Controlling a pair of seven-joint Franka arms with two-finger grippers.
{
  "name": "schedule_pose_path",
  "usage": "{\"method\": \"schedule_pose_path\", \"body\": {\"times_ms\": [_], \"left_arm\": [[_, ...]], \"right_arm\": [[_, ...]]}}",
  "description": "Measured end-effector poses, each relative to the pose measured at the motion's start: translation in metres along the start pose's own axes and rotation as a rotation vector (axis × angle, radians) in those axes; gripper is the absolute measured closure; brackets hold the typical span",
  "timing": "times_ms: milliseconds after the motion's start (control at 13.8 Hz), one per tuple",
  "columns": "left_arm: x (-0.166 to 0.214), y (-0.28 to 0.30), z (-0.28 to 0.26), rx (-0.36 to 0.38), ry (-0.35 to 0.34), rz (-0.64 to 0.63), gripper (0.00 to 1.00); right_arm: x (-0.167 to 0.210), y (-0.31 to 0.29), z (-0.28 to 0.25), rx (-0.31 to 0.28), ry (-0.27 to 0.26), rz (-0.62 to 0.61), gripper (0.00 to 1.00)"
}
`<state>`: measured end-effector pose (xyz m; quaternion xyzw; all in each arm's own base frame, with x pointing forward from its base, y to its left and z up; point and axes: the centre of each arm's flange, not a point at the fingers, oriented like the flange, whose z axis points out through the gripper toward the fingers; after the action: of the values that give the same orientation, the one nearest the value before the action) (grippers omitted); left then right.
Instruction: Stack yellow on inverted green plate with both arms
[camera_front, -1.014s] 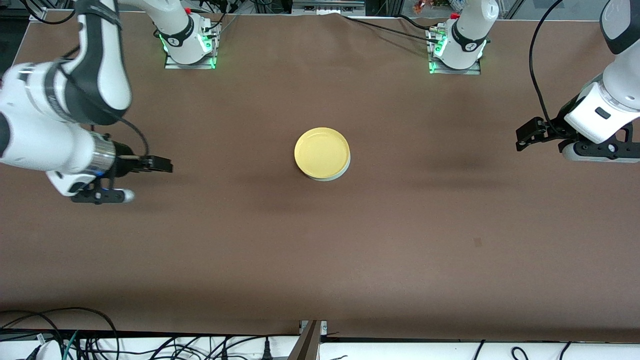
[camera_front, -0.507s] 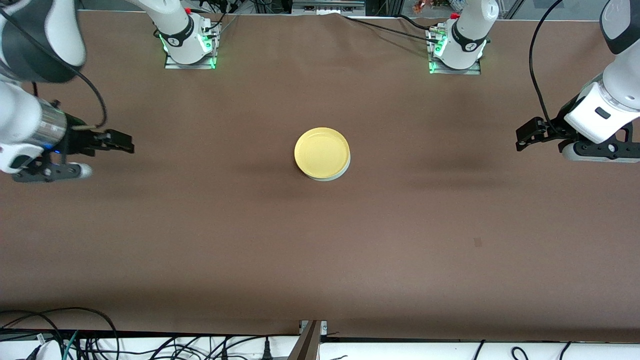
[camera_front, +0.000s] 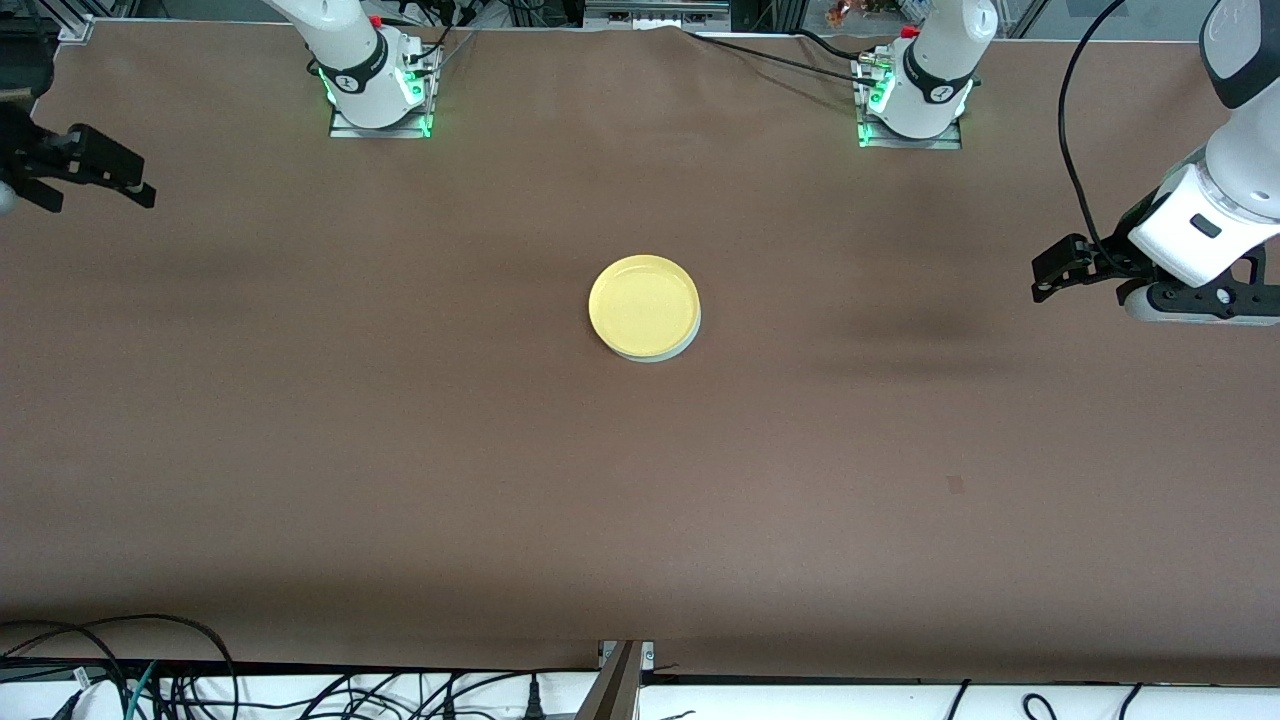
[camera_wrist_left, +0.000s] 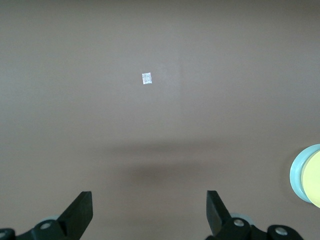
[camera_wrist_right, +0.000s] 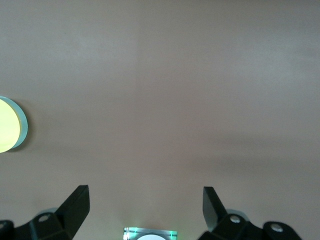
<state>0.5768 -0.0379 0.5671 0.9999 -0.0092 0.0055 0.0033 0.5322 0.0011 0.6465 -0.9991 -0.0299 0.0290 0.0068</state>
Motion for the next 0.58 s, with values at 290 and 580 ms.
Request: {"method": "schedule_pose_path", "body": {"times_ms": [290, 580], "left_arm": [[0.000, 0.000, 0.000, 0.000, 0.000, 0.000, 0.00], [0.000, 0.000, 0.000, 0.000, 0.000, 0.000, 0.00]], "right_arm": [[0.003, 0.001, 0.013, 0.005, -0.031, 0.075, 0.00], [0.005, 0.002, 0.020, 0.004, -0.058, 0.093, 0.00]]}}
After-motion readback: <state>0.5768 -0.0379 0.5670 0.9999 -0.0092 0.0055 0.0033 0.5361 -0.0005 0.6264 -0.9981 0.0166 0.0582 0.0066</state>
